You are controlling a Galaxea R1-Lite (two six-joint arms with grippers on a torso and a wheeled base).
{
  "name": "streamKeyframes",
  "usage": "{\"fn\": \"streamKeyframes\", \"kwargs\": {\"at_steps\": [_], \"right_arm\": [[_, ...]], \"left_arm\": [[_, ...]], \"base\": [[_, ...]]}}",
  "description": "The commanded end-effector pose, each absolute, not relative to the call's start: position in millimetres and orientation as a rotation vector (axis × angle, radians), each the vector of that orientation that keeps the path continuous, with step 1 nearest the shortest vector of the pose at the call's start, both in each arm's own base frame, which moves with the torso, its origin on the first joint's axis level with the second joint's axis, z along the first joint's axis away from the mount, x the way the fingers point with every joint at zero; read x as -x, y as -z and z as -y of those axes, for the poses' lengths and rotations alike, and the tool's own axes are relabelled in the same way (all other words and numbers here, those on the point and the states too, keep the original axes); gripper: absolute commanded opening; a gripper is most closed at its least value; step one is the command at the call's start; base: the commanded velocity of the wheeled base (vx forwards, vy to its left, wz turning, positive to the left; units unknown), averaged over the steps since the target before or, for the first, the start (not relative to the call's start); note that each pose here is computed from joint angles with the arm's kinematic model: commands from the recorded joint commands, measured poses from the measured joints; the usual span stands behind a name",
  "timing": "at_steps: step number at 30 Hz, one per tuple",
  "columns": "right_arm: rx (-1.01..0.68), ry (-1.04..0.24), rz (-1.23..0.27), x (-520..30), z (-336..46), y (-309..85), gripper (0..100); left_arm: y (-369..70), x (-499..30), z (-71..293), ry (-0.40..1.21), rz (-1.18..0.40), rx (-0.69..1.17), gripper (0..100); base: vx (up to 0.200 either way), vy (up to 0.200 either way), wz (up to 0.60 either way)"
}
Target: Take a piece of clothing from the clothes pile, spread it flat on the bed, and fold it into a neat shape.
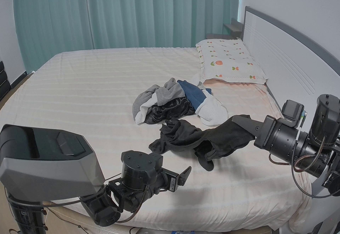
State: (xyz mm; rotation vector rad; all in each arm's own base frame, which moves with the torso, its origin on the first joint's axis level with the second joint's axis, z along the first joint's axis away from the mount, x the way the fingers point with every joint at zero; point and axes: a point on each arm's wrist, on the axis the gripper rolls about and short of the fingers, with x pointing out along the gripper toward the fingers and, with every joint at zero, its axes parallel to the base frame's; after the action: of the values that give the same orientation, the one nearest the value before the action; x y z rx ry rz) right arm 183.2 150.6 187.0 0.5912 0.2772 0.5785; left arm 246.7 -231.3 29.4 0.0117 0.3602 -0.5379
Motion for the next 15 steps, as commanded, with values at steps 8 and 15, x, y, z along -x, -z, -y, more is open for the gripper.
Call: {"fn": "streamKeyframes", "kwargs": {"at_steps": [8,15], "right_arm": [[-0.523,-0.679,-0.195,-167.3,-158.3,-204.7,0],[-0.554,-0.691,-0.128,-171.9,-158.3,-224.2,0]], "left_arm": [[-23.8,-279.1,243.2,0.432,-0.294,0.021,100],[-5.5,-297.2,242.9,0.398,-0.308,0.022,100]], "base": [[0.000,0.000,0.00],[0.000,0.000,0.00]]}}
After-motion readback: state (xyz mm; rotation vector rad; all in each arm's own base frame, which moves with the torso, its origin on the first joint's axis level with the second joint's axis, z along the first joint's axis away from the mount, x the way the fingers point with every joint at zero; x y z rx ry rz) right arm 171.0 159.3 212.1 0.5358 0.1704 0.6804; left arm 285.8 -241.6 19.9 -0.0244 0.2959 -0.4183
